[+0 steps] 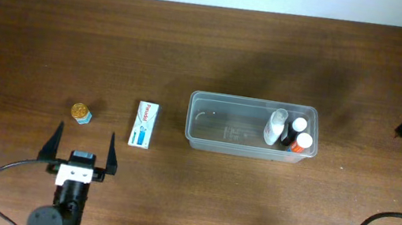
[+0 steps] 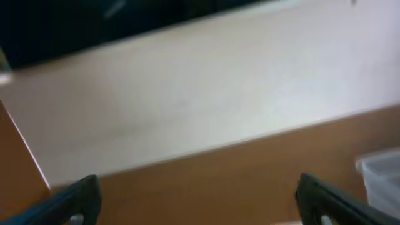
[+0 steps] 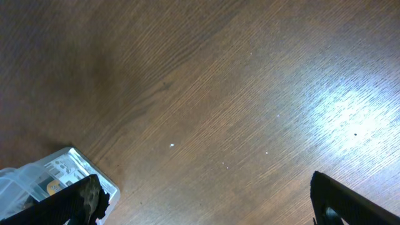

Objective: Pack container
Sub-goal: 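Move the left gripper over the white Panadol box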

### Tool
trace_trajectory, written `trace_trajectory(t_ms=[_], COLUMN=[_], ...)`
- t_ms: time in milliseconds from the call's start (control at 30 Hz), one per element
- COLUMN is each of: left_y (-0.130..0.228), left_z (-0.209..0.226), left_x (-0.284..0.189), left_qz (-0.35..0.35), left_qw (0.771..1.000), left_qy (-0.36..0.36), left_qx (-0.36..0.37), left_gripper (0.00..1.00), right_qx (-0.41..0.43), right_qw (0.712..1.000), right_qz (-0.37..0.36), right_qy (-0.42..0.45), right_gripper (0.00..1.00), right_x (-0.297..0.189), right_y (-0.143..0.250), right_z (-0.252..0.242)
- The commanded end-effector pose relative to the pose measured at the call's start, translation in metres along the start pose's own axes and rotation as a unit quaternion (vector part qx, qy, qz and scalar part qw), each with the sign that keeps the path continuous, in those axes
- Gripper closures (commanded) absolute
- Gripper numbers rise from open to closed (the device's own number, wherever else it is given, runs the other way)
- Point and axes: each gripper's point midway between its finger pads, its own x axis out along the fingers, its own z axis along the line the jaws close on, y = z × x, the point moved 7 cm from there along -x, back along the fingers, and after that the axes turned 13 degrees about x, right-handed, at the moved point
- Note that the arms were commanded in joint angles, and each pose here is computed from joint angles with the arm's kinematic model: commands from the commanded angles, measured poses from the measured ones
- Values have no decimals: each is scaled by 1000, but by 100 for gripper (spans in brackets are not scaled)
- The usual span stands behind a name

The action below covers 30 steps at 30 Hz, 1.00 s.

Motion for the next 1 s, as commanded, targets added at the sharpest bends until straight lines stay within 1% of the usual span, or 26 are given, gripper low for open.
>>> trace_trajectory(t_ms=[0,133,233,333,400,500,600,733,867,967], left_y=[-16,-27,-32,-42,-52,-62,-72,-88,-99,-103], left_z=[2,-8,-6,-1,2,-1,-1,2,7,2], left_x=[-1,-4,-4,-3,2,14,34,67,95,105], left_qz=[-54,-98,-110,-127,-117,-94,-56,-7,-8,-24], left_qw=[998,993,992,990,990,987,981,970,967,956], left_qy=[5,59,51,41,58,117,175,240,254,292], left_qx=[12,18,21,49,55,52,62,39,31,5], left_gripper=[1,1,1,0,1,1,1,1,0,1], right_qx=[9,9,9,9,9,9,9,9,9,9], right_qw=[1000,1000,1000,1000,1000,1000,1000,1000,1000,1000], right_qz=[7,7,7,7,7,7,7,7,7,7], right_qy=[3,3,3,3,3,3,3,3,3,3], right_gripper=[2,2,2,2,2,2,2,2,2,2], right_x=[5,5,5,5,5,5,5,5,5,5], right_y=[0,0,0,0,0,0,0,0,0,0], right_z=[-2,-2,-2,-2,-2,-2,-2,-2,-2,-2])
